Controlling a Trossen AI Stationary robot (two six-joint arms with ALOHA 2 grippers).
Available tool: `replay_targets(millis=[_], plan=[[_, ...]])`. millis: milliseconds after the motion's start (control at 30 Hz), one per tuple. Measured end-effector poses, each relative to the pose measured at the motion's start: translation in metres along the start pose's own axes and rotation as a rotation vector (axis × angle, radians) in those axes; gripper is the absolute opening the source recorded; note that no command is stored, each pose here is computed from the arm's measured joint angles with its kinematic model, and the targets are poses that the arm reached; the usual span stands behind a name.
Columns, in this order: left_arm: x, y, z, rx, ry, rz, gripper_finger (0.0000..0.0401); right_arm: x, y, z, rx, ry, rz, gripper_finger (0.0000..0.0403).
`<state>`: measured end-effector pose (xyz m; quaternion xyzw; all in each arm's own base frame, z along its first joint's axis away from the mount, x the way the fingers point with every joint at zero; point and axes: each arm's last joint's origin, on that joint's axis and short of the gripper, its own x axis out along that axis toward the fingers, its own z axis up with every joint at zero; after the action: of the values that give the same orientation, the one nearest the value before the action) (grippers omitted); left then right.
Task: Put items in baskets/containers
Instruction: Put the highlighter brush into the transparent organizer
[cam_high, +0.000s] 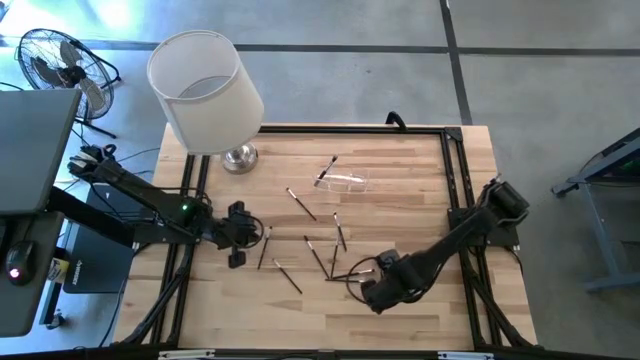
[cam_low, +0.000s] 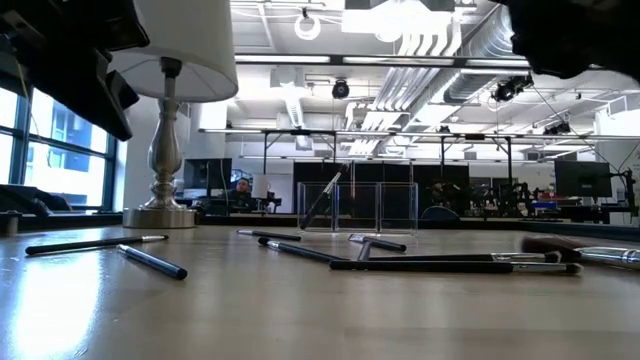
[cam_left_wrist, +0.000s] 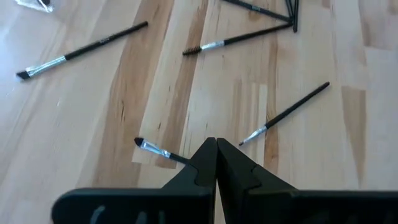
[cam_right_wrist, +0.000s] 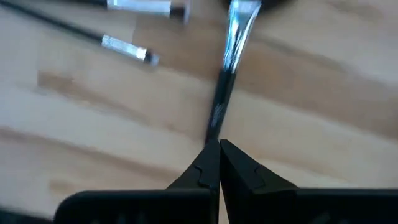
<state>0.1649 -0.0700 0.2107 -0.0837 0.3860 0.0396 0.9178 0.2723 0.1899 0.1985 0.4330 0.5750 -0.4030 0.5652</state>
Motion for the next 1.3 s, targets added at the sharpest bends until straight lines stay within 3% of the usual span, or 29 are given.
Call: replay_targets(millis=[233, 600, 800, 967, 1133, 1300], plan=[[0.0, 0.0, 0.001, -0.002, -0.009, 0.003, 0.0, 0.011, -0.003, 0.015, -0.015, -0.062, -0.022, 0.0023], [0.0, 0.0, 0.001, -0.011, -0.012, 0.002, 0.0, 0.042, -0.01, 0.033, -0.015, -0.047, 0.002, 0.0129], [0.0, 0.0, 0.001, -0.011, -0.012, 0.002, 0.0, 0.057, -0.016, 0.039, -0.025, -0.039, 0.001, 0.0162], [0.0, 0.0, 0.001, -0.009, -0.018, 0.012, 0.0, 0.072, -0.026, 0.044, -0.009, 0.007, 0.031, 0.0136], [0.0, 0.0, 0.001, -0.008, -0.02, 0.01, 0.0, 0.075, -0.031, 0.046, -0.011, 0.004, 0.007, 0.0037], [0.0, 0.0, 0.001, -0.007, -0.019, 0.01, 0.0, 0.067, -0.032, 0.047, -0.063, -0.051, -0.02, 0.0037]])
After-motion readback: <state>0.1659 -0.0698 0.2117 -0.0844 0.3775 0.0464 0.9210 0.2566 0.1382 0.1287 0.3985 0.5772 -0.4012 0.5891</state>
